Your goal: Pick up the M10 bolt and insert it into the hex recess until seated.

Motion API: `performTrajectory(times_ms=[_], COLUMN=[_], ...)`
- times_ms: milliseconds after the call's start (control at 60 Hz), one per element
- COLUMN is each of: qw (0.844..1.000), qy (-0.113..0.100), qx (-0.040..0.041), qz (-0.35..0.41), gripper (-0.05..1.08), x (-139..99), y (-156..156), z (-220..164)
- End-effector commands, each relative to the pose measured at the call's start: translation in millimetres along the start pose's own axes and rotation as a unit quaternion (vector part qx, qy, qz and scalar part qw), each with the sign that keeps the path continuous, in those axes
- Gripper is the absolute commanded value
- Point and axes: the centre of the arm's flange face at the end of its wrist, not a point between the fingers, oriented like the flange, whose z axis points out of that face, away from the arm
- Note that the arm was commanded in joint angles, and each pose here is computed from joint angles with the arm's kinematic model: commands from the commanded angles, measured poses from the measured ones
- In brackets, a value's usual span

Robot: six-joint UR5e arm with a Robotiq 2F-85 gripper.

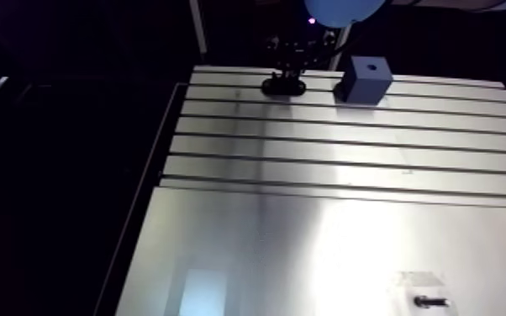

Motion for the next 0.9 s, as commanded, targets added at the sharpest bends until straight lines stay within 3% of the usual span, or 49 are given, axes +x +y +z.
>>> performTrajectory(times_ms=[17,900], qw=[1.000,1.000], qy=[0.000,-0.001], qx=[0.0007,0.0002], qz=[0.000,-0.001], gripper=[0.65,0.69], x=[0.0,-0.2], y=[-0.1,-1.0], z=[0.0,0.9])
